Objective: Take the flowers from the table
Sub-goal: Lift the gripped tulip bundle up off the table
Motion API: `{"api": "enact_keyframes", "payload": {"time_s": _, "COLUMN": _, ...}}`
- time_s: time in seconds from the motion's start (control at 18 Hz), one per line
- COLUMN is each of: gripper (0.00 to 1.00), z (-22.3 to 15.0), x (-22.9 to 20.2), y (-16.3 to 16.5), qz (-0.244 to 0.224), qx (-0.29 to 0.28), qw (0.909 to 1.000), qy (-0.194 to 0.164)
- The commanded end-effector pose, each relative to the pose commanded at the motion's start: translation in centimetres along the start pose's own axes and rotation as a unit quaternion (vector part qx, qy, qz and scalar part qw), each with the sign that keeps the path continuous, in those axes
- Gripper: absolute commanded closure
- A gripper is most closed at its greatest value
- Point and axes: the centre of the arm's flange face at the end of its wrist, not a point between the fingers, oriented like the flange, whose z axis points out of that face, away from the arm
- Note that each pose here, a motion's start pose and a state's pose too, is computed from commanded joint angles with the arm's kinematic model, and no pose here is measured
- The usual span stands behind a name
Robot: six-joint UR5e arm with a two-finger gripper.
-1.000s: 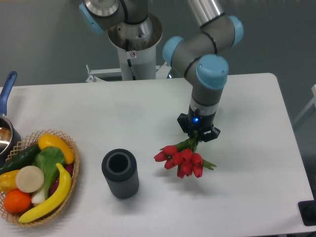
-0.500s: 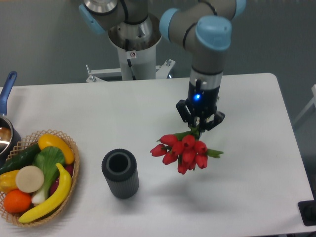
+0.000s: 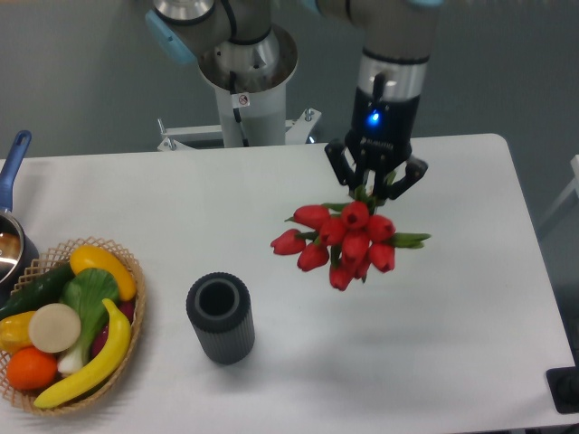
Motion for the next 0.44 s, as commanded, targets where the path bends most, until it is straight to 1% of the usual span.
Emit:
{"api": "enact_keyframes", "payload": {"time_s": 0.11, "gripper": 0.81, "z": -0.2, "x": -0.2, "y": 0.3, "qz": 0.006, "qx": -0.006, "qw": 0.9999, "qy": 0.009}}
{"api": "enact_keyframes", "payload": {"time_s": 0.22, "gripper": 0.81, "z": -0.5, "x": -0.7, "y": 1.0, "qz": 0.005, "qx": -0.008, "qw": 0.9999, "qy": 0.01}}
{"api": "enact_keyframes", "payload": {"time_s": 0.44, "gripper": 0.81, "z": -0.7, "x": -0.8, "y": 1.0, "qz": 0.004, "qx": -0.008, "qw": 0.9999, "qy": 0.01}}
